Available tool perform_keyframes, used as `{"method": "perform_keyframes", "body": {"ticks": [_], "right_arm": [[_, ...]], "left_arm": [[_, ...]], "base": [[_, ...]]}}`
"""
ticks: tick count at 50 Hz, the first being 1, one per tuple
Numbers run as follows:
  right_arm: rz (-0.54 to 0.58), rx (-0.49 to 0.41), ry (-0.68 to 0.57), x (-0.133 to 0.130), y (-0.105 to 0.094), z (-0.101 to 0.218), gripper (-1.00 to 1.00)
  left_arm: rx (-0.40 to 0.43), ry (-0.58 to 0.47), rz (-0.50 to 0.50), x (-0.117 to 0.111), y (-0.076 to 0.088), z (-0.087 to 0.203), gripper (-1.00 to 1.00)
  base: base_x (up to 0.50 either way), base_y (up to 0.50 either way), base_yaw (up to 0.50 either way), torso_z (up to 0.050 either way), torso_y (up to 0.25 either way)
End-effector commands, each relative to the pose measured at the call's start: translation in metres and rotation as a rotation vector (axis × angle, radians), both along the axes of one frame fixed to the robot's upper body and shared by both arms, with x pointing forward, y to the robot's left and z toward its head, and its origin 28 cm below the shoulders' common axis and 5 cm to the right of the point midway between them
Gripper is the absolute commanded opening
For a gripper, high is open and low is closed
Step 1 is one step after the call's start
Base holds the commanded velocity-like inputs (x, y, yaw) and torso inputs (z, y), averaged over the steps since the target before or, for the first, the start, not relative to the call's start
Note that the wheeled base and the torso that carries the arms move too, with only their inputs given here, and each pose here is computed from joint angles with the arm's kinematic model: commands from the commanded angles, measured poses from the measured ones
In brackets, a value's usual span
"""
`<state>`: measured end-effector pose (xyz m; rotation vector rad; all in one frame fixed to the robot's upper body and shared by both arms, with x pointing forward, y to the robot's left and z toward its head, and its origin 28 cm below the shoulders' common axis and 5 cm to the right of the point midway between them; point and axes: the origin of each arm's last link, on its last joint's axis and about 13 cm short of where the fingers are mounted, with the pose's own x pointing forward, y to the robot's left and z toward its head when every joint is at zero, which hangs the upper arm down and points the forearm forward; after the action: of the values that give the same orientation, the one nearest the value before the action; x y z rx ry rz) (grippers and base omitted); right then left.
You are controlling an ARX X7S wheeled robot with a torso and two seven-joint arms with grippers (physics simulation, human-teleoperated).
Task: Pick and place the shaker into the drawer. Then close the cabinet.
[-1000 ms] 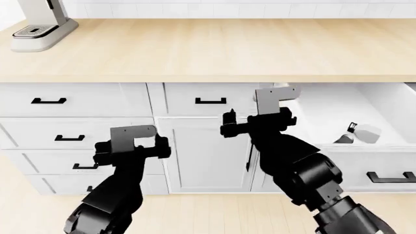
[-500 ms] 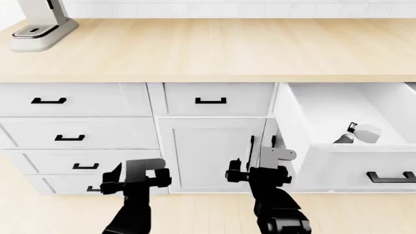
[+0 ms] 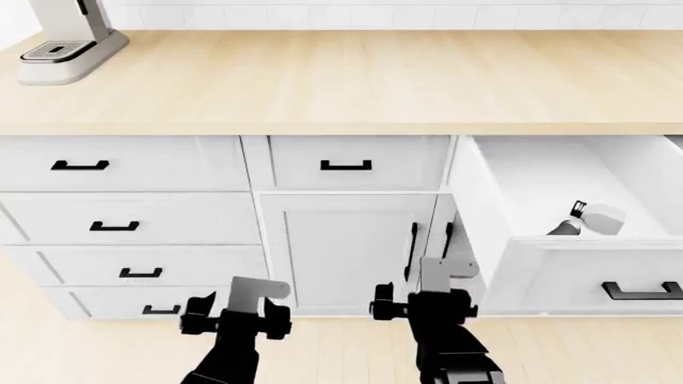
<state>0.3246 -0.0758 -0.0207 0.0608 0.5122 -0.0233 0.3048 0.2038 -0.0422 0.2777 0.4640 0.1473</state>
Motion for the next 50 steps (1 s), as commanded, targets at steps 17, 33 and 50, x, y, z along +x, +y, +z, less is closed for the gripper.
{"method": "perform_keyframes", "body": {"ticks": [17,33,50], "right_arm": [[0.054,0.001,0.026,-0.001,0.0014,-0.0009,1.0],[0.061,0.011,0.025,-0.0009,0.0008,-0.0008,1.0],[0.083,0.03,0.022,-0.0007,0.0012,-0.0005,1.0]], "left_arm": [[0.002,0.064,0.001,-0.0015,0.003,-0.0014,1.0],[0.017,0.064,-0.016,-0.0026,0.0019,-0.0024,1.0],[0.011,0.062,-0.024,-0.0009,0.0018,-0.0008,1.0]], "base": [[0.0,0.33,0.0,0.0,0.0],[0.0,0.5,0.0,0.0,0.0],[0.38,0.17,0.0,0.0,0.0]]}}
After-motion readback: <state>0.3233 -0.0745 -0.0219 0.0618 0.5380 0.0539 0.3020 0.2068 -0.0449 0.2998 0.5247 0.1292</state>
